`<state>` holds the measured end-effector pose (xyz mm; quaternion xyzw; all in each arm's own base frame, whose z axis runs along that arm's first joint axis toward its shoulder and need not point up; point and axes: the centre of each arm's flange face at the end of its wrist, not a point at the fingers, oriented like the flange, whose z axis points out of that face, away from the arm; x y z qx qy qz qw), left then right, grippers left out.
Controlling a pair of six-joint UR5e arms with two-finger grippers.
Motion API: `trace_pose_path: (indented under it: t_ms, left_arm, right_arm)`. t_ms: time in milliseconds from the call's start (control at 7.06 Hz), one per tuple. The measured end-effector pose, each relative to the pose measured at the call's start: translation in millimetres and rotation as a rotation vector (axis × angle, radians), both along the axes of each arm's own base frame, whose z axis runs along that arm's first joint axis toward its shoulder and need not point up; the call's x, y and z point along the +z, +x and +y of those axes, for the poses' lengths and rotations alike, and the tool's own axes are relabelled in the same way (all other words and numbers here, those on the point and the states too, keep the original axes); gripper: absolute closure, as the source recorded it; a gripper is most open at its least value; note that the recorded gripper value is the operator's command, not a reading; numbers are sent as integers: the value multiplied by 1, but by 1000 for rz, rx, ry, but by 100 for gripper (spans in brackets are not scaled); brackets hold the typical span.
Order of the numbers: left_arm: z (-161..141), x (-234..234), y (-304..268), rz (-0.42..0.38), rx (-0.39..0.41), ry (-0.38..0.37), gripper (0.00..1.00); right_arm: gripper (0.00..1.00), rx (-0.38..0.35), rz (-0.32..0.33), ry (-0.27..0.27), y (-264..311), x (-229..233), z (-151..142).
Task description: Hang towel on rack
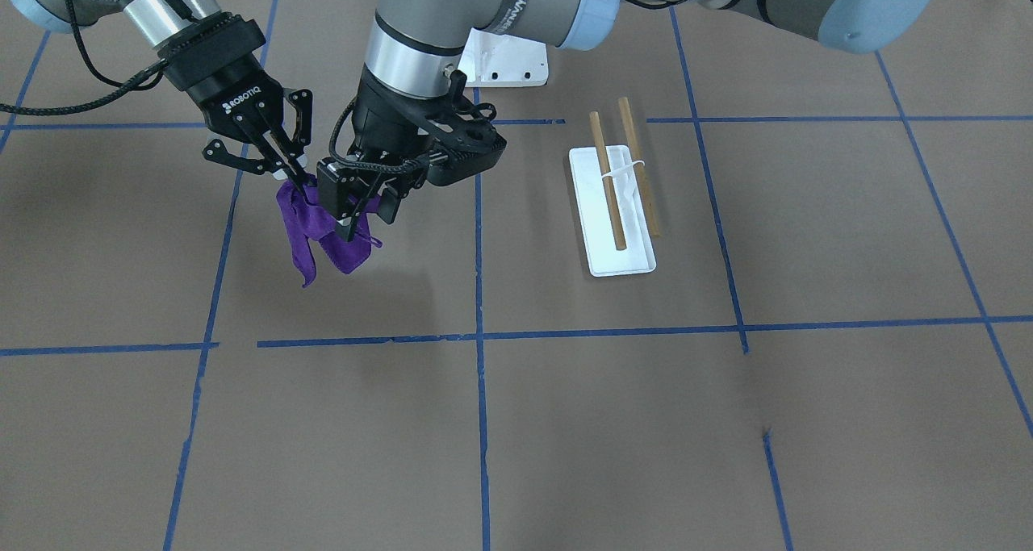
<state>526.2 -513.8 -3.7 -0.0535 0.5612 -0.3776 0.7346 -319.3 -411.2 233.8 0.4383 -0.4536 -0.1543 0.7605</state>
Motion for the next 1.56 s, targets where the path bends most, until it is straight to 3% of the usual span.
trace_pose_path:
  t_ms: [142,283,425,567,992,1133,1275,1558]
  left_arm:
    - [2,8,-1,-4,3,0,37]
    - [5,8,-5,4,6,7,45]
    - [9,5,-9,15,8,14,65]
    - [12,3,-12,23,9,16,100]
    - [18,15,-18,23,8,20,100]
    - [20,18,-20,24,8,23,100]
    - [21,18,-22,27,7,26,100]
    - [24,15,-26,35,7,33,100]
  right_arm:
    - [100,-6,-7,7,-3,-6,2]
    - [100,-12,-13,12,-6,-10,3]
    - [100,-18,-16,14,-10,-12,6]
    - [100,-23,-17,15,-14,-13,9]
    - [100,-29,-19,20,-17,-15,13]
    - [43,-30,-20,21,-16,-15,14]
    - [1,-38,-21,21,-18,-15,15]
    - [0,-83,3,-17,-24,-13,21]
